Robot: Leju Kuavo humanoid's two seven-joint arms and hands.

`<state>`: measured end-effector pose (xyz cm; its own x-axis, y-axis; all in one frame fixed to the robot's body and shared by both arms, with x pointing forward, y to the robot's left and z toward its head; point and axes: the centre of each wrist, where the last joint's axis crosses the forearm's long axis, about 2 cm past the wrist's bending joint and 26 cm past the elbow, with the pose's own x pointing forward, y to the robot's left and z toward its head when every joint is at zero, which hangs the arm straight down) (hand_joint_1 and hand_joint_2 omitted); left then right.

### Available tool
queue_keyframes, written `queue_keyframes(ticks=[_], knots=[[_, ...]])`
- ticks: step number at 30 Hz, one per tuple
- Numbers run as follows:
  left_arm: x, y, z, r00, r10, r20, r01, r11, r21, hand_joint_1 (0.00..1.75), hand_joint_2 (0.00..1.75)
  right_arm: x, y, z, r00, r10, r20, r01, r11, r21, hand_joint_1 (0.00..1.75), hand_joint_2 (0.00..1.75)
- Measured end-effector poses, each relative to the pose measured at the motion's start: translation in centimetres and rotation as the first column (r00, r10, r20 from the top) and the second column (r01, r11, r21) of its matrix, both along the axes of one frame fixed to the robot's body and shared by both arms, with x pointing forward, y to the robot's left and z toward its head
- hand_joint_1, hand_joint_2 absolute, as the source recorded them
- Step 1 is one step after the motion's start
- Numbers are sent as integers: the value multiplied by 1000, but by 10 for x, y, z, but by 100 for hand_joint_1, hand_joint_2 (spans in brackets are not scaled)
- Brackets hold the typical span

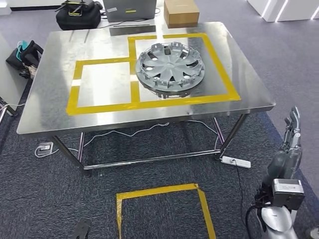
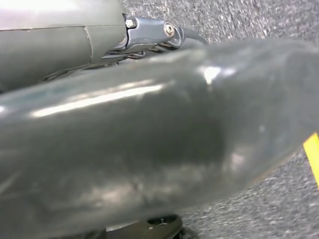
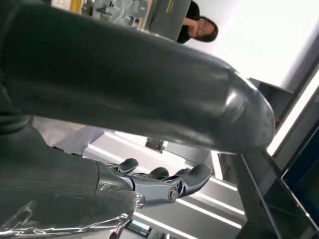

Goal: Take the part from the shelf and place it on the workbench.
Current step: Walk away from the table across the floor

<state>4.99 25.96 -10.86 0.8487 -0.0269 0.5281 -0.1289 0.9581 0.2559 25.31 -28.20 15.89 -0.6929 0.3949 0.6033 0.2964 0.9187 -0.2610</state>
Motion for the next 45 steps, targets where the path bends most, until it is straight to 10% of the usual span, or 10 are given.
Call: queue_keyframes(ticks=[21,30,45], knots=[[-2,-2,0,1000,3,-6,-3,1000,-3,0,0,-5,1,-5,1000,-8,-24,8,1000,4,0,0],[-7,-6,0,1000,13,-16,-13,1000,-9,0,0,-23,-33,-27,965,-174,-195,200,972,122,0,0],[-11,-9,-1,992,126,-21,-127,991,-33,0,0,-99,-131,-167,577,-427,-696,630,775,47,0,0]])
